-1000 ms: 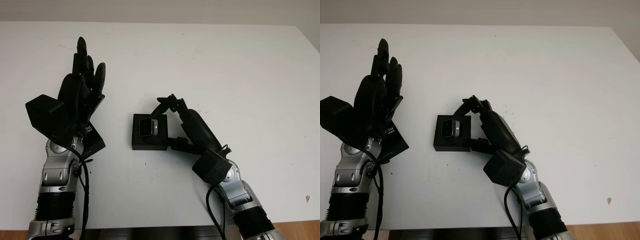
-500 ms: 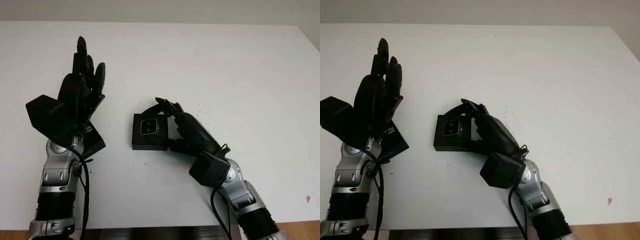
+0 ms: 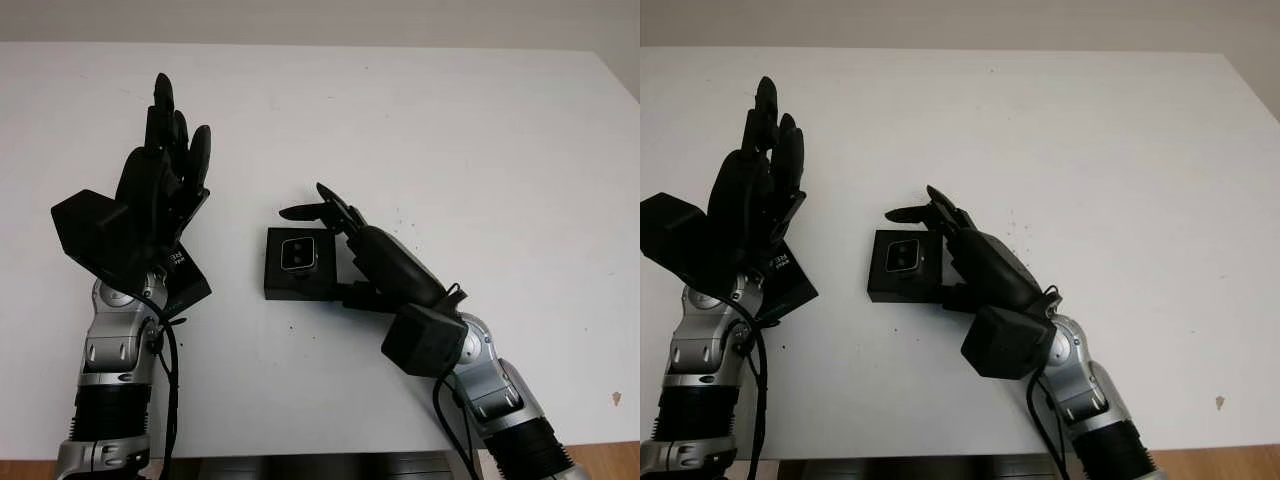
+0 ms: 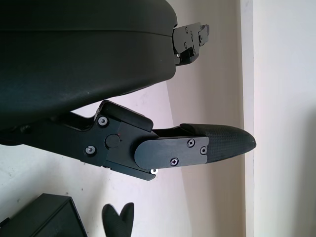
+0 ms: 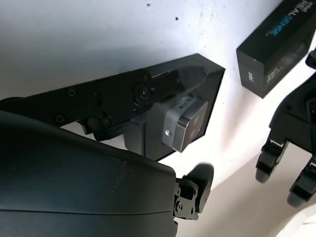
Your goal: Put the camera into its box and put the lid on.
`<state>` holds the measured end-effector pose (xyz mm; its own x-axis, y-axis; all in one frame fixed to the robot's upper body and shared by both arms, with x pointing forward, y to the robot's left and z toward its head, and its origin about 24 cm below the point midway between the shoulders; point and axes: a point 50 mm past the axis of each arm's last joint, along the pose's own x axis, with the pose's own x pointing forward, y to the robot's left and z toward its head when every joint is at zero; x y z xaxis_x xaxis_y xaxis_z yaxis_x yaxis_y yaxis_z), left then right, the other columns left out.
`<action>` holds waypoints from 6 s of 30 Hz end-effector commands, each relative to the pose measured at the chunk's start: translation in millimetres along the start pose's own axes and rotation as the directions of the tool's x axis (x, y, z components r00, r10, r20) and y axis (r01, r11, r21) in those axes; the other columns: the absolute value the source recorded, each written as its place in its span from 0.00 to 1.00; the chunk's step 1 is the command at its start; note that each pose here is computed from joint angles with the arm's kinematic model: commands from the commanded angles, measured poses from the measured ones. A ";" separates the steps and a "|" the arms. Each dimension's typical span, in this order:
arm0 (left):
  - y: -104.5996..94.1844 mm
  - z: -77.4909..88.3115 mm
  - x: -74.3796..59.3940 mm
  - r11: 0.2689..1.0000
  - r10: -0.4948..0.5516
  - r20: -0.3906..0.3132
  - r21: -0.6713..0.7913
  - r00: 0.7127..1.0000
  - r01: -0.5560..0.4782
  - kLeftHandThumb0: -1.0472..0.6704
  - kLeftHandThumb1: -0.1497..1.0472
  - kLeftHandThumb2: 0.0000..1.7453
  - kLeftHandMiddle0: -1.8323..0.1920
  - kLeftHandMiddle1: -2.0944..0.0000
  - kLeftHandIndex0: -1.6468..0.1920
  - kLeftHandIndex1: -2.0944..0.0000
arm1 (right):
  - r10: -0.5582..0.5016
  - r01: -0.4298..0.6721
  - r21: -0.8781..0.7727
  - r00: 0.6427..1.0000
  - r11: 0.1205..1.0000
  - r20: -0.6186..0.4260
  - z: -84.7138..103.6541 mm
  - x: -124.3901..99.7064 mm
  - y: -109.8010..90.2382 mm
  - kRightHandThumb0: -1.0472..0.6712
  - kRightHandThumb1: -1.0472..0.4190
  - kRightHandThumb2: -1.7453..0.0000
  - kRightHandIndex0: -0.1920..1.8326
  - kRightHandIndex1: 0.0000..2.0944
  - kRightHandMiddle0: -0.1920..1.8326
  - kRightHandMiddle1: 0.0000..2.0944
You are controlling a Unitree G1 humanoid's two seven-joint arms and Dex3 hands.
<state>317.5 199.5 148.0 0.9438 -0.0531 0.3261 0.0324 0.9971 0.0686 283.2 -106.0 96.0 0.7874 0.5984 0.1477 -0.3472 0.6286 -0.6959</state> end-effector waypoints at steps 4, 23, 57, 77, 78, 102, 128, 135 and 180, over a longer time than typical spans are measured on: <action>1.0 0.7 -0.8 1.000 0.000 0.004 0.010 1.000 0.000 0.15 1.00 0.29 1.00 1.00 1.00 1.00 | 0.018 0.001 -0.196 0.995 0.981 0.094 8.9 -5.5 -9.8 0.19 0.00 0.89 0.00 0.00 0.00 0.06; 0.1 2.5 -0.8 1.000 0.002 0.005 -0.002 1.000 -0.002 0.15 1.00 0.28 1.00 1.00 1.00 1.00 | 0.142 -0.045 -0.579 0.982 0.814 0.123 -3.8 -22.4 -9.1 0.08 0.00 0.62 0.00 0.00 0.04 0.04; 2.2 1.8 -2.9 1.000 0.009 0.004 -0.001 1.000 -0.009 0.15 1.00 0.28 1.00 1.00 1.00 1.00 | -0.037 0.081 -0.422 0.993 0.903 0.112 -9.3 -19.5 -19.9 0.13 0.00 0.65 0.00 0.00 0.02 0.01; 43.3 39.6 -28.8 0.974 -0.005 0.083 0.228 0.997 -0.014 0.16 1.00 0.32 1.00 1.00 1.00 1.00 | -0.361 0.367 0.151 0.930 0.918 -0.062 -16.3 -1.8 -74.7 0.18 0.00 0.60 0.05 0.03 0.04 0.03; 46.2 41.9 -31.9 0.971 0.005 0.080 0.240 0.997 -0.024 0.15 1.00 0.30 1.00 1.00 1.00 1.00 | -0.361 0.367 0.161 0.930 0.916 -0.069 -17.3 -1.9 -75.0 0.18 0.00 0.61 0.05 0.03 0.04 0.03; 107.6 56.9 -102.5 0.718 0.062 -0.223 0.687 0.973 0.112 0.11 0.96 0.03 0.83 0.99 0.85 1.00 | -0.383 0.398 0.158 0.916 0.904 -0.119 -29.0 -3.9 -83.7 0.19 0.00 0.63 0.06 0.03 0.06 0.03; 90.5 20.8 -121.4 0.662 0.003 -0.462 0.666 0.887 0.345 0.05 0.92 0.03 1.00 1.00 1.00 1.00 | -0.424 0.444 0.158 0.894 0.882 -0.146 -32.1 -6.1 -88.3 0.20 0.00 0.64 0.08 0.03 0.08 0.03; 91.3 5.8 -116.0 0.681 0.040 -0.488 0.652 0.872 0.334 0.04 0.92 0.03 1.00 1.00 1.00 1.00 | -0.428 0.449 0.166 0.891 0.878 -0.149 -31.9 -6.8 -88.7 0.21 0.00 0.65 0.08 0.03 0.08 0.03; 82.8 -17.6 -97.8 0.667 -0.005 -0.401 0.681 0.916 0.301 0.36 0.79 0.03 0.64 0.90 0.67 0.91 | -0.418 0.443 0.160 0.893 0.882 -0.170 -33.5 -9.3 -86.5 0.20 0.00 0.65 0.07 0.03 0.08 0.03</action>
<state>234.1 291.2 112.3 0.9973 -0.0251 -0.0685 0.0700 0.5912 0.8035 325.2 -181.0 129.5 0.9368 0.1929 0.2917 -0.0466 0.8955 -0.4427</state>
